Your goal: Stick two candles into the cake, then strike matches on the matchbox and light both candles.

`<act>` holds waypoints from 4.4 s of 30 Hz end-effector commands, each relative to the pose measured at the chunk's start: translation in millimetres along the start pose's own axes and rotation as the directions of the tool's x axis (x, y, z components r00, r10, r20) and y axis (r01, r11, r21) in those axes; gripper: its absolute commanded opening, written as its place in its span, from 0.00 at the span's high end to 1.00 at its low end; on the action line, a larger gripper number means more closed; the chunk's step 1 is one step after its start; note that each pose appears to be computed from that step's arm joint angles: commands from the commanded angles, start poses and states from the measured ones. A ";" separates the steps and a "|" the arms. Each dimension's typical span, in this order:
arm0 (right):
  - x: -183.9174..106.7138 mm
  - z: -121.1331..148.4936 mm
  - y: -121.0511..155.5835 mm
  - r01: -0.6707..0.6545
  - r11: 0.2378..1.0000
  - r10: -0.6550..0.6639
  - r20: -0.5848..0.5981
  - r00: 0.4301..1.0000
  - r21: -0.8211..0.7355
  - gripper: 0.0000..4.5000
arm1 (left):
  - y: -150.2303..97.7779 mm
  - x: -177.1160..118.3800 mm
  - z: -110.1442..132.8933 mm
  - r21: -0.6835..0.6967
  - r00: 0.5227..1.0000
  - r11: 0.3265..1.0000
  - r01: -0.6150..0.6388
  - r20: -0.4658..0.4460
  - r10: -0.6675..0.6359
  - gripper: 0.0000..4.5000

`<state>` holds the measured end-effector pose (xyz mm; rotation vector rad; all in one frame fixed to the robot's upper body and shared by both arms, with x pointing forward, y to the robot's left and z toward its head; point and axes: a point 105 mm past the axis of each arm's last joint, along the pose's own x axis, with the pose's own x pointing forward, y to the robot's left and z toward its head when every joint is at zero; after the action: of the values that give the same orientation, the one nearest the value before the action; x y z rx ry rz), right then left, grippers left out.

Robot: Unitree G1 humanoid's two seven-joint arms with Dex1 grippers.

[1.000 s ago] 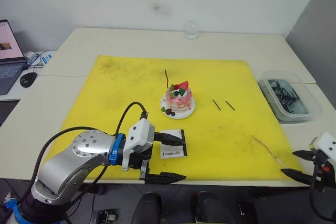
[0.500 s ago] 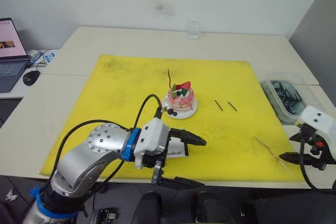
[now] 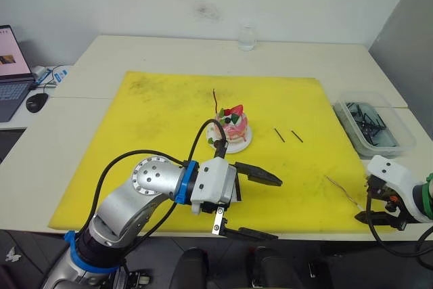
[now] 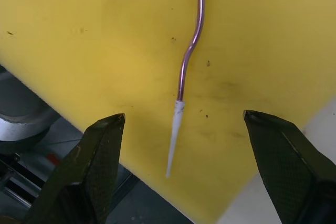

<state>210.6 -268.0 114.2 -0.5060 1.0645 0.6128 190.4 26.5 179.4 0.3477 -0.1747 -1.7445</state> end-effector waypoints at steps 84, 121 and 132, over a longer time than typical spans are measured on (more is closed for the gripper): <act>37.4 269.0 70.8 0.060 0.998 -0.029 1.000 -0.010 0.030 0.99 | 52.4 -116.1 -18.4 -0.043 0.702 0.706 -0.707 -0.166 0.693 0.00; 86.4 245.1 73.3 0.051 0.989 -0.139 0.988 0.068 0.136 0.99 | 52.1 -111.3 -18.4 -0.040 0.747 0.754 -0.656 -0.177 0.641 0.00; 84.6 249.1 80.2 0.035 0.993 -0.113 0.992 0.055 0.111 0.99 | 51.4 -111.4 -20.5 -0.040 0.748 0.755 -0.654 -0.183 0.638 0.00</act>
<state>347.5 -33.8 128.5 0.0315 -0.3801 0.6212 265.9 127.7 185.6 0.2789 -0.0499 -1.0069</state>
